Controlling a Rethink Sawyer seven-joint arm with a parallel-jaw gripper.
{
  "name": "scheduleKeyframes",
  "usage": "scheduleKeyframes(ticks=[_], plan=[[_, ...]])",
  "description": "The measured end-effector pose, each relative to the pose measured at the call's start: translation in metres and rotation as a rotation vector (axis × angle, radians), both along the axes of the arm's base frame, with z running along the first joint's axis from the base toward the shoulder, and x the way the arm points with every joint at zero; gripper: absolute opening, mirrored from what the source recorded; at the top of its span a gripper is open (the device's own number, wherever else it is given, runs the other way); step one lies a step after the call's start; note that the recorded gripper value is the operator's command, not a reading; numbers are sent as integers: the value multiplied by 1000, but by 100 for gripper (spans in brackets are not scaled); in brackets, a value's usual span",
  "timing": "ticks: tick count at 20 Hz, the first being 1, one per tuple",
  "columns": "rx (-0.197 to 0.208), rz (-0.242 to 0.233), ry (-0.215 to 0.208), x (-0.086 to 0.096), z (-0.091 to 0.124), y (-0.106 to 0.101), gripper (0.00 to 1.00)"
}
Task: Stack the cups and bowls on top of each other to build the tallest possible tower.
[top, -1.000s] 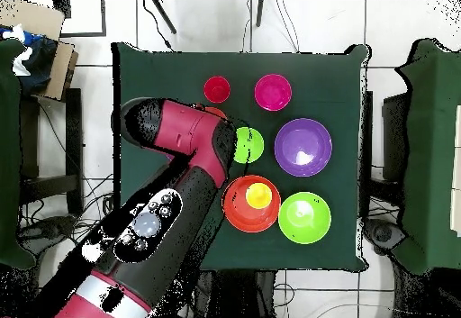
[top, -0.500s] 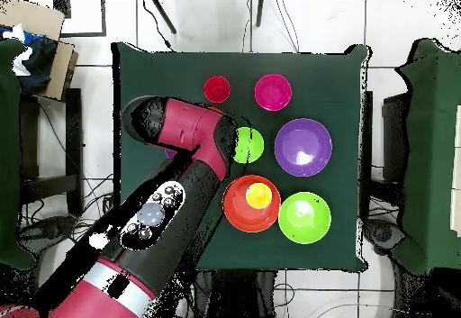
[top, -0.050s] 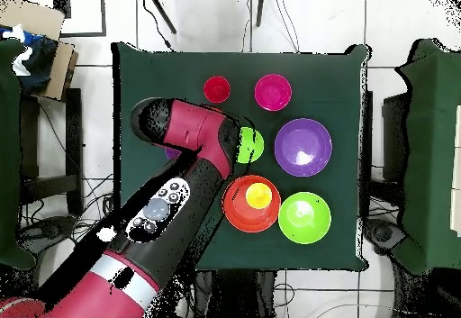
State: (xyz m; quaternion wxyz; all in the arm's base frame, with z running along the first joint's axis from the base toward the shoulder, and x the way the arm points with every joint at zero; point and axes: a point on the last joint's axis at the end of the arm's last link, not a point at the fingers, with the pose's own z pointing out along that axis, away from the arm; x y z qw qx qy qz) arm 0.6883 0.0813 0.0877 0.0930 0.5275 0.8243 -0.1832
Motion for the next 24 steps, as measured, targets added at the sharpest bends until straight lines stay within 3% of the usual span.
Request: scheduleKeyframes(ticks=[13, 24], plan=[[-6, -5, -31, 18, -23, 4, 100], [-11, -40, -108, 51, -25, 21, 100]])
